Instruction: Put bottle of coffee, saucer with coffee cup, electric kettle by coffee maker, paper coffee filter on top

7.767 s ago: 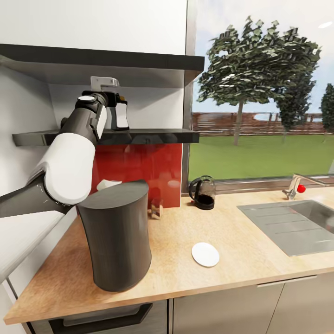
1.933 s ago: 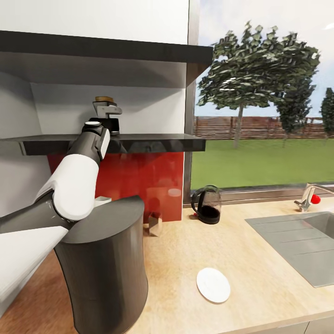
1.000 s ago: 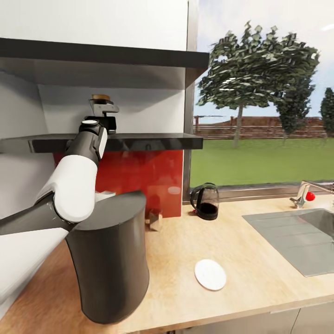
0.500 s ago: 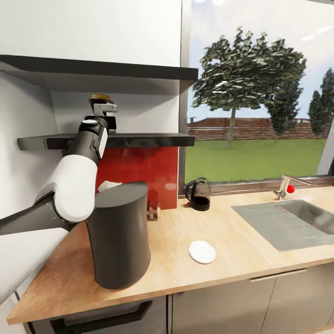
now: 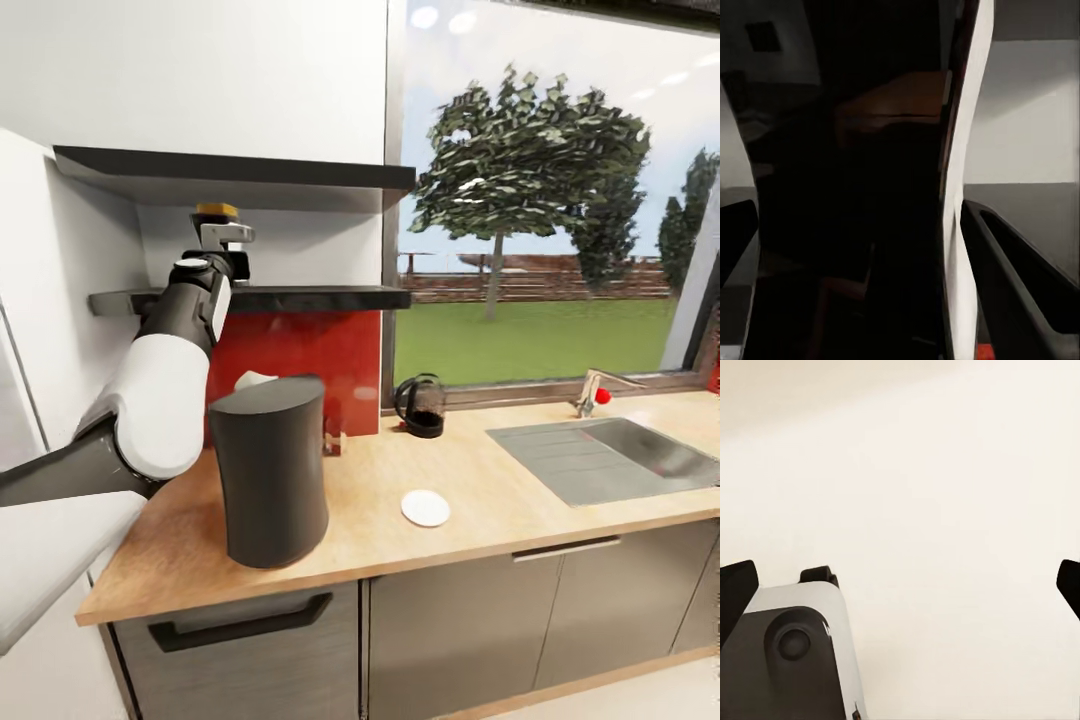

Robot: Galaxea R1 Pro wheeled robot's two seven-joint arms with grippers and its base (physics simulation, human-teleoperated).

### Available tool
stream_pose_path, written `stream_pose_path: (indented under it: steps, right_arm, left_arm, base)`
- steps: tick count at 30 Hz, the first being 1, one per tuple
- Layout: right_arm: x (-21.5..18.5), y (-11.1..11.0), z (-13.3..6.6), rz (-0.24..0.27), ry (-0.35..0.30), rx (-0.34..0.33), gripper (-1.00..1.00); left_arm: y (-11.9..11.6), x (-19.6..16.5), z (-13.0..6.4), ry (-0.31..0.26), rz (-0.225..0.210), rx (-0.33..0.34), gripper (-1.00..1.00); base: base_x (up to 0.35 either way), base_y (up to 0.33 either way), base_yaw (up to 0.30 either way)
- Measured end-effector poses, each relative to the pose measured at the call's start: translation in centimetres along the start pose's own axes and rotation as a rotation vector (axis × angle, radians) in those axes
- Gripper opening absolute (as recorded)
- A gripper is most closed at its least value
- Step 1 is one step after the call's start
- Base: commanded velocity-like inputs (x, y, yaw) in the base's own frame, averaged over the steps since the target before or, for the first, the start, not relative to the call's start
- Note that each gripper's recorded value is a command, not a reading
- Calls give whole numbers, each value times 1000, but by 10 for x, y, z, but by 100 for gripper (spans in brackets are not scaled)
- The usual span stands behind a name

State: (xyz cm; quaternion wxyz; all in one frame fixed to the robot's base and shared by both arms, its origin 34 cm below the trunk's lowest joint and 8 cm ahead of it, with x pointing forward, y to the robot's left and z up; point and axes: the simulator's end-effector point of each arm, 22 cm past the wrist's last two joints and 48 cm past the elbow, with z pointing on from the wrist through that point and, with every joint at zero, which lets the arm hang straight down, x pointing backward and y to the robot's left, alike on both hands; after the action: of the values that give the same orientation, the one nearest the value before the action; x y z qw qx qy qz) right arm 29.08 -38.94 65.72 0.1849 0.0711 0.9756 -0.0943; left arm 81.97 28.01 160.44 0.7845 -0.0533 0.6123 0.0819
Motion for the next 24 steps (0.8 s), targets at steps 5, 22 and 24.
stream_pose_path:
  steps: [5,22,24]
  right_arm:
    - [0,0,0,0,0,0,100]
    - [-1,1,0,3,-5,-1,100]
    - [-1,1,0,3,-5,-1,100]
  left_arm:
    - [12,1,3,-2,3,40,-100]
    - [29,-16,-11,-59,-8,385,-100]
    - [38,-6,-18,-68,1,394,-100]
  base:
    - [-338,0,0]
    - [-241,0,0]
    - [-5,0,0]
